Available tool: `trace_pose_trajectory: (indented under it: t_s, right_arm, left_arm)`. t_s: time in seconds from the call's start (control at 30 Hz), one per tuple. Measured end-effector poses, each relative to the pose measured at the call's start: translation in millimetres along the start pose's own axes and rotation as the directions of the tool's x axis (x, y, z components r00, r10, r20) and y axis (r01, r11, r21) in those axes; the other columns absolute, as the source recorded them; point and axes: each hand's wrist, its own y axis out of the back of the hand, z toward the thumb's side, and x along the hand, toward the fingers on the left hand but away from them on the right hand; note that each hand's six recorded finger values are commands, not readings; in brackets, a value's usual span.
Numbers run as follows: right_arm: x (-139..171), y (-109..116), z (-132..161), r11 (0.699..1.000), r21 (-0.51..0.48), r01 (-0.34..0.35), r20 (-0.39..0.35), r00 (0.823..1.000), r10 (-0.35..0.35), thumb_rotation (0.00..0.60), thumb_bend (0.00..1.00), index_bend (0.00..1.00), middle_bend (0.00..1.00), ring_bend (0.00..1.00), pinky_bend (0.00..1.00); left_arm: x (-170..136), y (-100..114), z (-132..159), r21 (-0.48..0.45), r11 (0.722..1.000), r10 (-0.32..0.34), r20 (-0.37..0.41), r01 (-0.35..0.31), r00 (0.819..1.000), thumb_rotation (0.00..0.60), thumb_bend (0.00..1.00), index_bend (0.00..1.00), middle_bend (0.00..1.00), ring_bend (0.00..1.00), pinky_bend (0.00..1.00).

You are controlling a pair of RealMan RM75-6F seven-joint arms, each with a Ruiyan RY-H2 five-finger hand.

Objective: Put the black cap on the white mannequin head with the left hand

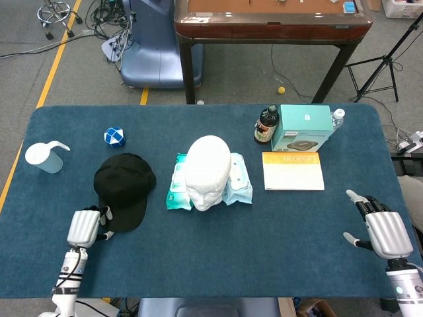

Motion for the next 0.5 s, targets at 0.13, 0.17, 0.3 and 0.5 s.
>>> trace_pose_trajectory:
  t_s: [0.13,0.17,0.3,0.5]
  right_arm:
    - [0,0,0,1.0,0.001,0.0,-0.001,1.0,0.0,0.6,0.0,0.13,0.28,0.21,0.38]
    - [0,0,0,1.0,0.001,0.0,0.0,1.0,0.0,0.6,0.0,0.13,0.28,0.21,0.38]
    - [0,0,0,1.0,0.001,0.0,-0.001,1.0,0.0,0.6,0.0,0.13,0.28,0.21,0.38]
    - [0,-1,1,1.0,0.002,-0.002,-0.002,1.0,0.002,0.6,0.0,0.13,0.28,0.21,0.38]
  left_arm:
    - [1,5,1,-0.067,0.997,0.041,-0.019,-0.042,0.999,0.6,0.02,0.54,0.64,0.48,0.54]
    - [1,6,1,-0.084,0.995,0.049,-0.023,-0.051,0.999,0.6,0.02,0.53,0.62,0.46,0.54]
    - [1,12,3,-0.157,0.984,0.085,-0.033,-0.089,0.996,0.6,0.02,0.48,0.49,0.38,0.53]
    - [0,20,7,-0.25,0.957,0.145,-0.023,-0.146,0.989,0.6,0.02,0.45,0.3,0.27,0.51]
